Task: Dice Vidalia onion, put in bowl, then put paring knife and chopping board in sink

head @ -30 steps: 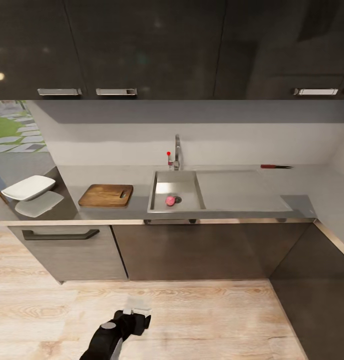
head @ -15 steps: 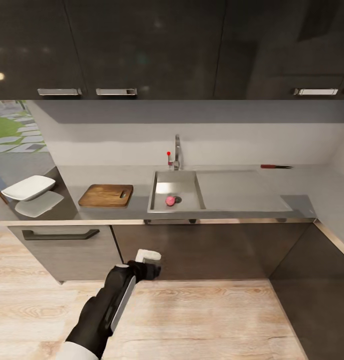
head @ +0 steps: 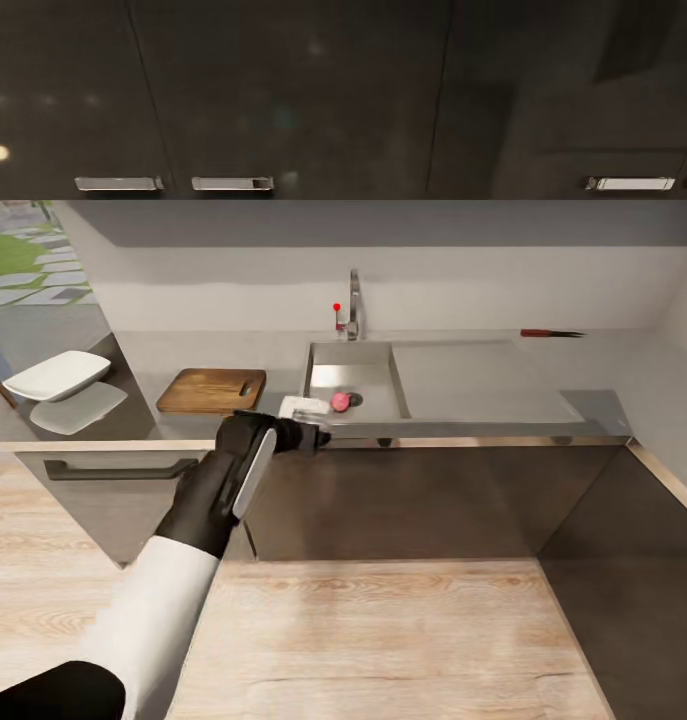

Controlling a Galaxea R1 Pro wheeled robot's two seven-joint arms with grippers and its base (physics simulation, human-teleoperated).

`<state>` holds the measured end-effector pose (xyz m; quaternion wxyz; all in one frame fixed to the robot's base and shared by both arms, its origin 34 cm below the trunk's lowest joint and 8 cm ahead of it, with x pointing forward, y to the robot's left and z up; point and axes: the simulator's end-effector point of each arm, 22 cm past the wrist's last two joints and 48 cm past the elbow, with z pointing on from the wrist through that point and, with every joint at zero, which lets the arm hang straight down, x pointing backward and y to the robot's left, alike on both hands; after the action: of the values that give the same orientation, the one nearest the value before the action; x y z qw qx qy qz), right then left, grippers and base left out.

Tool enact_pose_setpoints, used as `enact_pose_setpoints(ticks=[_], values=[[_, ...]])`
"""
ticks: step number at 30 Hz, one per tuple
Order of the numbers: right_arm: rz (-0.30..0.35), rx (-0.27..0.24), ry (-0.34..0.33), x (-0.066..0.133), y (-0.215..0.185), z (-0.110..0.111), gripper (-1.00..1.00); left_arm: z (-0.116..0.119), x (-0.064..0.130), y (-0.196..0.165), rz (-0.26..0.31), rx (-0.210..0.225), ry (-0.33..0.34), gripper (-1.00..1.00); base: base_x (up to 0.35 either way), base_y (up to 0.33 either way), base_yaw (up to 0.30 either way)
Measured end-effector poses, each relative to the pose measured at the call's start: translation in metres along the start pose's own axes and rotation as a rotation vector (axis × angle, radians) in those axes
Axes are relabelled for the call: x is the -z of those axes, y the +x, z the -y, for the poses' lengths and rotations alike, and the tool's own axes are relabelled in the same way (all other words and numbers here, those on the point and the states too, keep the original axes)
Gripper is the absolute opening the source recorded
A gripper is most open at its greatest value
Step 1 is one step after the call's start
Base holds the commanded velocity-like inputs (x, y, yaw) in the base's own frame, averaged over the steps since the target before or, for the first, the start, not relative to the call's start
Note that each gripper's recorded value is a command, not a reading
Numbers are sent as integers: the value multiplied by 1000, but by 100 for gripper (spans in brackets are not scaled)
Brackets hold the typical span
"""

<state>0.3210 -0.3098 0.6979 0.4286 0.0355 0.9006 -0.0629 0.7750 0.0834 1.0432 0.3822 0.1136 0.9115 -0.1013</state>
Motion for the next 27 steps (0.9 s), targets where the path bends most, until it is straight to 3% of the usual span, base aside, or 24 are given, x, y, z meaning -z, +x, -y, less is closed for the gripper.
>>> enact_pose_setpoints(ticks=[6, 11, 22, 27], values=[[0, 0, -1, 0, 0, 0, 100, 11, 14, -92, 68, 21, 69, 100, 0, 0, 0], [0, 0, 0, 0, 0, 0, 100, 13, 26, -162, 69, 43, 106, 100, 0, 0, 0], [14, -1, 3, 0, -4, 1, 100, 11, 28, -172, 65, 41, 103, 100, 57, -64, 0], [79, 3, 5, -2, -20, 2, 100, 15, 26, -168, 54, 11, 95, 100, 195, -197, 0]])
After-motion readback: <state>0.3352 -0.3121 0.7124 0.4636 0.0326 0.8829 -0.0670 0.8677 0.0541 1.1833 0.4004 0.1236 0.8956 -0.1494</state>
